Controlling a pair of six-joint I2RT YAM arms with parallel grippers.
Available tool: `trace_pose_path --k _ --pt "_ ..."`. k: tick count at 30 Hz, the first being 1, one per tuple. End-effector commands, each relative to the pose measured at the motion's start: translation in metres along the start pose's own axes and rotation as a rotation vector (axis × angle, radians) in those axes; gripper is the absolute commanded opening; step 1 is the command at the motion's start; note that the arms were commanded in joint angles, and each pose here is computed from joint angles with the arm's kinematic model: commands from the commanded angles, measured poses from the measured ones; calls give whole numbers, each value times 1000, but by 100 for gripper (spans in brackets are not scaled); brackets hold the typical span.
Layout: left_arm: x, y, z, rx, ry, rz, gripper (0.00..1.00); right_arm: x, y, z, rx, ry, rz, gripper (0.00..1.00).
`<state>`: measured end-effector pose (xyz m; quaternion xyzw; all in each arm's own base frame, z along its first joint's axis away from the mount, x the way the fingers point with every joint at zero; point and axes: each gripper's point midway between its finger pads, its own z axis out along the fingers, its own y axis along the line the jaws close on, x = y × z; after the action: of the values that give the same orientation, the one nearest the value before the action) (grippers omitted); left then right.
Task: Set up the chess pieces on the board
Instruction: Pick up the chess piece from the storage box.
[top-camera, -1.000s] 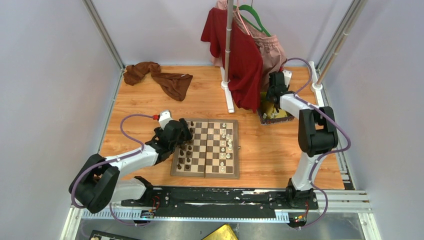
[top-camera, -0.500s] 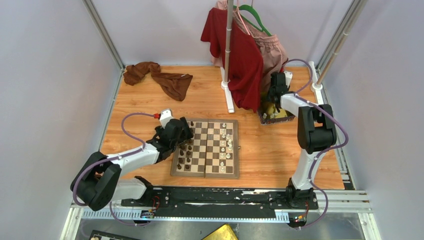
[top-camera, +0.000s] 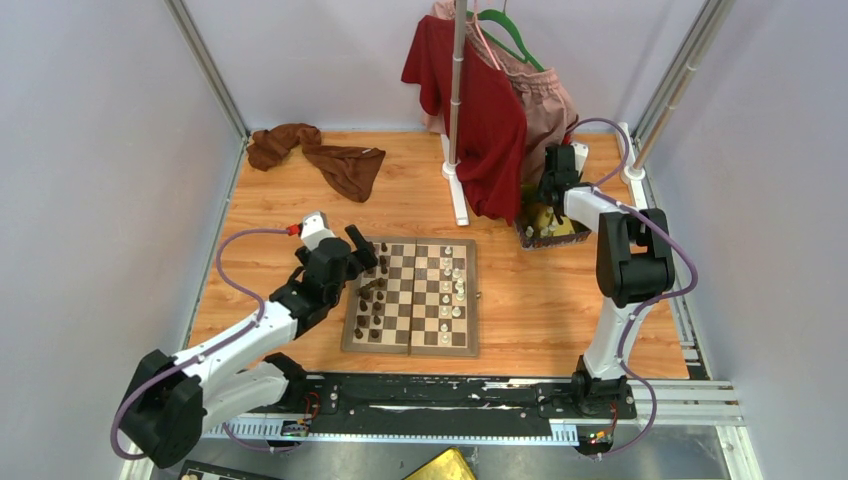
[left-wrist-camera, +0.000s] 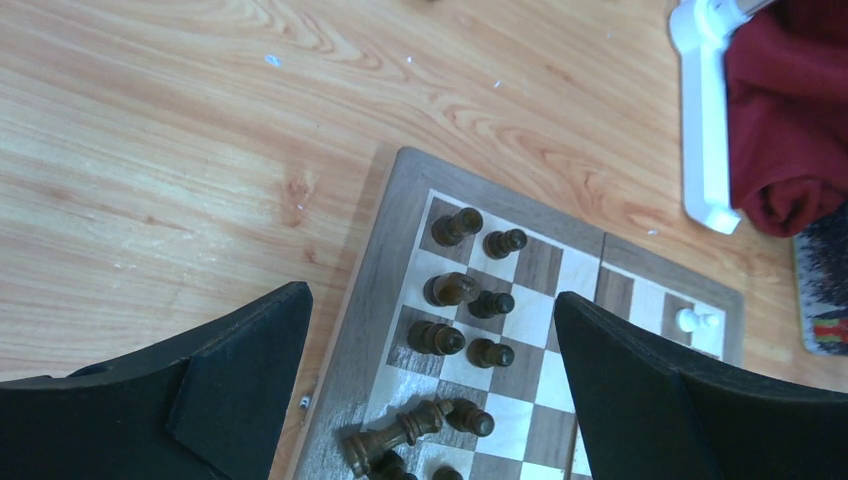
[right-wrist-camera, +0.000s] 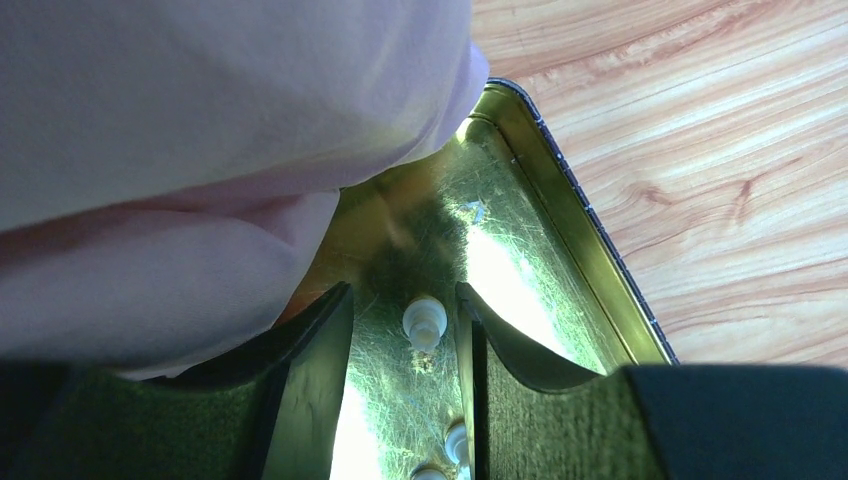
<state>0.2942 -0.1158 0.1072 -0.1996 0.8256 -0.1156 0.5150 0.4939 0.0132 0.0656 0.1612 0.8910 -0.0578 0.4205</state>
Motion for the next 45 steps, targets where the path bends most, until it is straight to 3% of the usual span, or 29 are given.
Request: trace_pose_path --k 1,20,27,45 --pt "-17 9 -8 -30 -69 -20 100 -1 -11 -1 17 2 13 46" --pt "-22 17 -19 -34 -88 -32 100 26 -14 -5 7 79 19 39" --pt "-21 21 -20 -38 -91 -30 100 25 -14 -6 7 79 17 27" --pt "-31 25 -22 -69 -127 -15 100 11 -13 -2 18 68 -2 32"
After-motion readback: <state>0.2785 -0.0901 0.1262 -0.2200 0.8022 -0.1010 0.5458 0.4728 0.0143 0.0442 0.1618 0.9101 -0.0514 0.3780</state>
